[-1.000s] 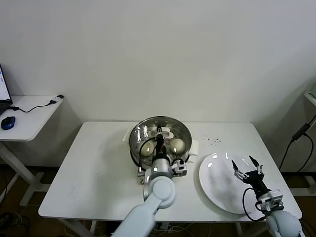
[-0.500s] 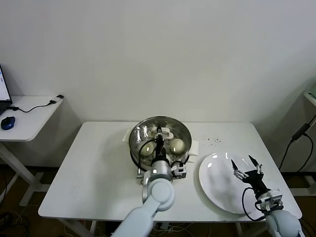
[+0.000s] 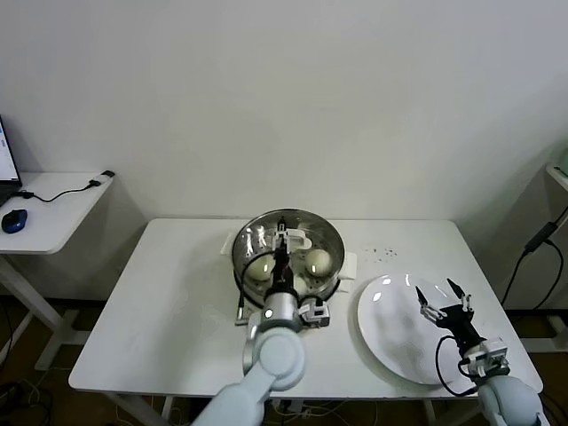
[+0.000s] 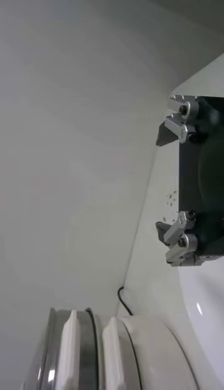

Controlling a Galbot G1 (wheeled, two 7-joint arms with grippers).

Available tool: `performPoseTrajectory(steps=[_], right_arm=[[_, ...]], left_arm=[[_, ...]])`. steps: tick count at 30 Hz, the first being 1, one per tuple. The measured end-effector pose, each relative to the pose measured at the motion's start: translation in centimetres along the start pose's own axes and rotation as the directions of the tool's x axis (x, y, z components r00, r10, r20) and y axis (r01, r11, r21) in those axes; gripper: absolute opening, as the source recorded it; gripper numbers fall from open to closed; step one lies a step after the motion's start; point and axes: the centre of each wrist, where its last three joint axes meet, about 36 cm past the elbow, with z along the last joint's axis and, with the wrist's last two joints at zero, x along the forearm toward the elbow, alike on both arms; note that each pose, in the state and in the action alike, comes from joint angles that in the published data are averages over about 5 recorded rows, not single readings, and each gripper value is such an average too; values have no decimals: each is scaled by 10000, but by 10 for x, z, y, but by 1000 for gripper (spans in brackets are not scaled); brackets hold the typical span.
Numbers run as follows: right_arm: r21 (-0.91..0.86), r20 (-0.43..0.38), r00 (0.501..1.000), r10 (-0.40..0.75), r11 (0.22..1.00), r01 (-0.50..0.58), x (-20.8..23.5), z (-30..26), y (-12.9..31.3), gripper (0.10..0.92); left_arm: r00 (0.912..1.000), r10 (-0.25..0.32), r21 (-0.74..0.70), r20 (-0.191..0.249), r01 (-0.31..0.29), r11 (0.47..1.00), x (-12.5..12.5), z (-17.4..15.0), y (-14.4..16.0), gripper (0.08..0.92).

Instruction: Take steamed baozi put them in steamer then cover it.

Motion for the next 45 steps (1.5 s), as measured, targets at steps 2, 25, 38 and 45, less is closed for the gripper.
performPoseTrajectory(steps=[2, 25, 38, 45], right_arm=[[27, -38, 10000, 15, 10000, -15, 0, -1, 0, 823], [-234, 190, 9998, -47, 9997, 51, 13, -23, 21, 823], [-507, 414, 9987, -305, 9982, 326, 24, -24, 44, 823], [-643, 347, 9991, -259, 9975, 281, 33, -20, 47, 823]], left_arm=[[10000, -12, 76, 39, 11, 10000, 6, 5, 3, 763], [9833, 1204, 4547, -1368, -456, 8895, 67, 145, 9, 823], [9910, 1159, 8816, -676, 49, 4719, 99, 242, -21, 823], [9923, 780, 9354, -961, 632, 3480, 121, 272, -36, 823]])
